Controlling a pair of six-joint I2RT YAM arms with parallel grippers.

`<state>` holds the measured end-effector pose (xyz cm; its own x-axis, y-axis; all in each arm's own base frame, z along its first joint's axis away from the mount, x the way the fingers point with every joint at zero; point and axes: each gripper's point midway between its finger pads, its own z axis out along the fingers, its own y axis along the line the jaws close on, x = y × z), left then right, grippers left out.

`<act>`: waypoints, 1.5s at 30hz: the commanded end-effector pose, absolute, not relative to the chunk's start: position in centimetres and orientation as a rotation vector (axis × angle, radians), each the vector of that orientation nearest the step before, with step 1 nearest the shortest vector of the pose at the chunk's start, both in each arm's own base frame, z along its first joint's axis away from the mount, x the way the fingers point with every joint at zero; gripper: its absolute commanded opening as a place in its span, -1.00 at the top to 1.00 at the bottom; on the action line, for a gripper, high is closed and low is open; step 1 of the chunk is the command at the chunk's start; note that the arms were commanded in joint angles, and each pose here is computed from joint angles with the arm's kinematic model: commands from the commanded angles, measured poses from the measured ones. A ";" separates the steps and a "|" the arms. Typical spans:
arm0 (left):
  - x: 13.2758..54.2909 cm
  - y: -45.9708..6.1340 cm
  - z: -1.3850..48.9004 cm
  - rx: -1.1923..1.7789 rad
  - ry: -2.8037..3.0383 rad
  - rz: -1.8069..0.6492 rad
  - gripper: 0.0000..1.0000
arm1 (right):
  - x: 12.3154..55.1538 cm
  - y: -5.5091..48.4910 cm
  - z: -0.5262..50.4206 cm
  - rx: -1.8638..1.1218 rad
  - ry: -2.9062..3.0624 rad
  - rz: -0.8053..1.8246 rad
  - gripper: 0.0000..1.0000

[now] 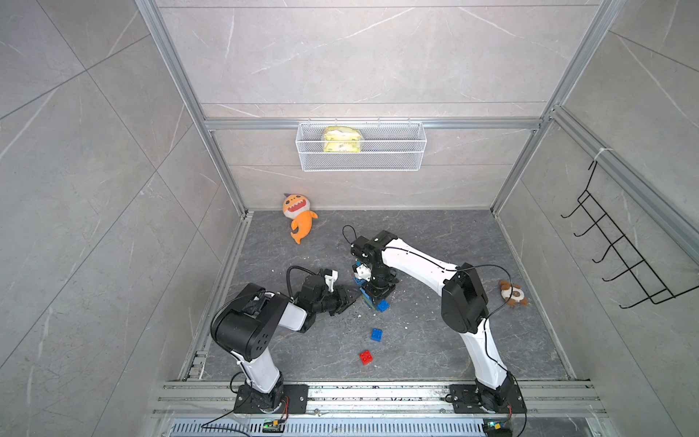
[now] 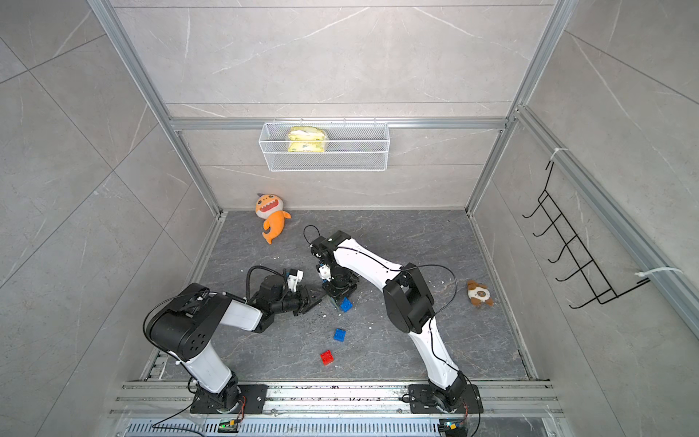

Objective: Assemble a heart with lego
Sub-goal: Assemble the lego brick with the lego brick, then pick up the lego brick from the center of the board.

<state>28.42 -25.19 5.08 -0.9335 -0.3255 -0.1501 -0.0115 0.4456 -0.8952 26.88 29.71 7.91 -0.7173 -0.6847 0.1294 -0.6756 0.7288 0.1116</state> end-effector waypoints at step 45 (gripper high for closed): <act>30.9 -20.0 6.1 -0.391 2.462 -1.164 -0.15 | 41.1 32.9 5.9 0.899 -3.099 -0.220 -0.16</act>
